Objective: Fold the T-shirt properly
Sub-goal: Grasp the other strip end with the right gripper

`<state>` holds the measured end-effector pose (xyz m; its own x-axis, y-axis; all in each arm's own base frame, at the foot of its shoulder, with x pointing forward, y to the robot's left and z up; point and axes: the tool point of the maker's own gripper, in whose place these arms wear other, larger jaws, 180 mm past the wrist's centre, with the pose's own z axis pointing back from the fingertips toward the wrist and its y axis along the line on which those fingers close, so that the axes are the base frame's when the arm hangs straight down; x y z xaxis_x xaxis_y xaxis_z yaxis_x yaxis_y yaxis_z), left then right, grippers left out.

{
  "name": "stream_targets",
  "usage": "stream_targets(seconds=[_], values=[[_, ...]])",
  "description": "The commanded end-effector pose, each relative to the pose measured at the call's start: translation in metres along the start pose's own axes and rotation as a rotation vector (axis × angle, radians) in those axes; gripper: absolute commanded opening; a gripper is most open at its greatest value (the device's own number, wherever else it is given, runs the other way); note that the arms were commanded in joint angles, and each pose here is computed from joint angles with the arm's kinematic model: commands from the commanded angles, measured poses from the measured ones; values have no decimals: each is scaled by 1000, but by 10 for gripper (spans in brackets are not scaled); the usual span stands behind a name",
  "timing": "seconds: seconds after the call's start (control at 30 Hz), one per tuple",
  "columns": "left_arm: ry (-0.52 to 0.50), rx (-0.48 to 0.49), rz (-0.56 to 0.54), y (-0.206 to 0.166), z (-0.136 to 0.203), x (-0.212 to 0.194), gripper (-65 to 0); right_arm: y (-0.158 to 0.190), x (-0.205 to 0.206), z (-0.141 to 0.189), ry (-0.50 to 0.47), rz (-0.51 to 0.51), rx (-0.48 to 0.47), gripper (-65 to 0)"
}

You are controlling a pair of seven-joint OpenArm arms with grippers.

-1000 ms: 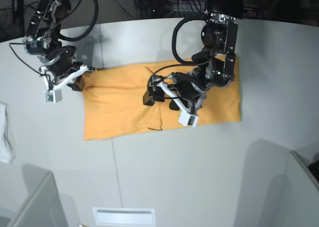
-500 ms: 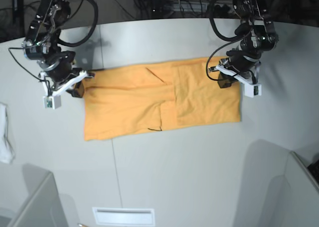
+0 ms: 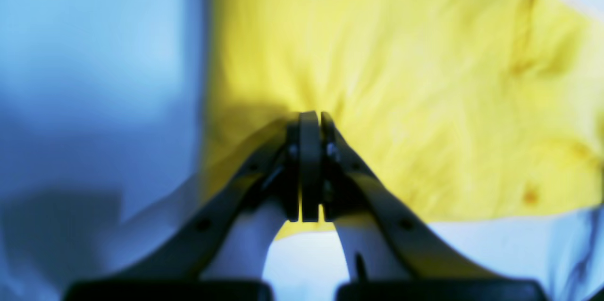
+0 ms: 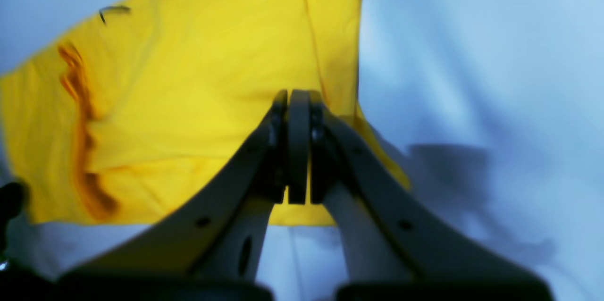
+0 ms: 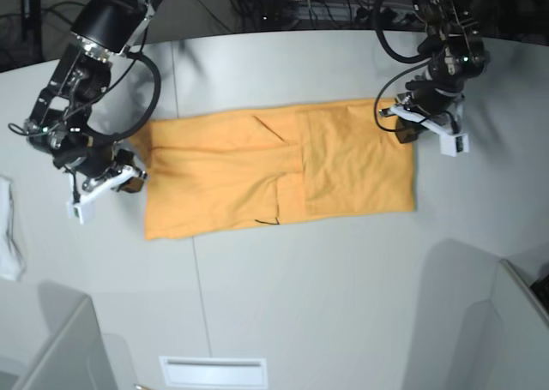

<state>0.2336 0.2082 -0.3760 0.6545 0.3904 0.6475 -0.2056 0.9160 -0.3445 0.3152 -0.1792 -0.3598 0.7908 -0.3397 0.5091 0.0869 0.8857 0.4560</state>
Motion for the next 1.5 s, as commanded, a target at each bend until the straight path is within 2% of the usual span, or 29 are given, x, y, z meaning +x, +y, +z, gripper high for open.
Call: stream_targets(seconds=[0.0,0.1,0.17,0.27,0.37,0.57,0.83,0.93,1.07,1.17,1.27,1.33,1.37,1.47], values=[[-59,31,-12,11,13,17,-650,6,10,3,-20,-21,54,-491],[-131,91,-51,41,36,37,-650,7,18,0,-11,-86,169,-267],[-165,132,-72,62,50,46,-650,-2,23,-6,17,-118,193,-212],[-190,217,-108,99,73,56,-650,-22,25,-20,52,-183,180,-230],[-185,291,-137,131,98,58,-650,-45,25,-26,54,-211,121,-239],[-154,334,-192,166,117,57,-650,-34,-1,-55,156,-61,57,-239],[-94,345,-131,189,110,37,-650,-1,-59,-71,334,49,99,-239],[-90,333,-125,187,105,36,-650,1,-72,-75,359,50,100,-239],[-63,258,-152,165,81,33,-650,1,-74,-84,351,17,105,-245],[-30,208,-153,152,64,24,-650,-2,-78,-88,369,-3,101,-333],[-1,167,-163,140,42,20,-650,-1,-71,-91,355,-10,103,-500],[36,176,-228,133,27,21,-650,1,-63,-92,338,-5,106,-629],[57,181,-263,129,21,20,-650,2,-61,-93,335,-6,106,-650],[92,173,-347,115,5,21,-650,5,-49,-93,317,1,108,-650]])
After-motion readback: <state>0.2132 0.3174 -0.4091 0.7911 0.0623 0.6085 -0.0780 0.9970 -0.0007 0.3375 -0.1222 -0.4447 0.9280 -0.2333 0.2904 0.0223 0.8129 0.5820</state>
